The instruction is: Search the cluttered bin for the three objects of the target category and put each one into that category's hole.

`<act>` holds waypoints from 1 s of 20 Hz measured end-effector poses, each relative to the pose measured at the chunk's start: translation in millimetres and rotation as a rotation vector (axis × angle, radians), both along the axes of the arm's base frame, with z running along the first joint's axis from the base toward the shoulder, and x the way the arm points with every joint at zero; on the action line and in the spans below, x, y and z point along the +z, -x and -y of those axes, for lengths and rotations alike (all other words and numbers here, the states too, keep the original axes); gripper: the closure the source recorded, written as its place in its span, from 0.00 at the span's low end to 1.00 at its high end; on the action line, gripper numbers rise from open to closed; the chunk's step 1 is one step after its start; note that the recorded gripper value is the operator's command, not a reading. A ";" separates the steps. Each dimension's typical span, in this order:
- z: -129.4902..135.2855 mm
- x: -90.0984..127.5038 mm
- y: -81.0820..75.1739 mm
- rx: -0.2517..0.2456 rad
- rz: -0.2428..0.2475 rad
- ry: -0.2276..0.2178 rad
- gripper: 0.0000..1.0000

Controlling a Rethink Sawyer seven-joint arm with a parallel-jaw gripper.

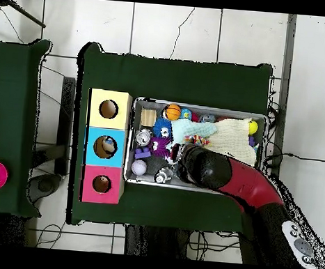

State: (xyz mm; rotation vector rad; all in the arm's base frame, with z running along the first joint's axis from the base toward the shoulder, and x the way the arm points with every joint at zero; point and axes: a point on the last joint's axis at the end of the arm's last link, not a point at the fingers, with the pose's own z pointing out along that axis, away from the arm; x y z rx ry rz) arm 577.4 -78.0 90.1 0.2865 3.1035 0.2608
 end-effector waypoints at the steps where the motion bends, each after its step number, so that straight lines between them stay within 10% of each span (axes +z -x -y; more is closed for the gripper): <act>1: 0.2 -3.8 0.6 -0.003 0.002 -0.002 0.00; 10: 28.6 -29.1 19.5 -0.072 0.030 -0.005 0.00; 20: 46.5 -3.1 34.7 -0.080 -0.054 -0.020 0.00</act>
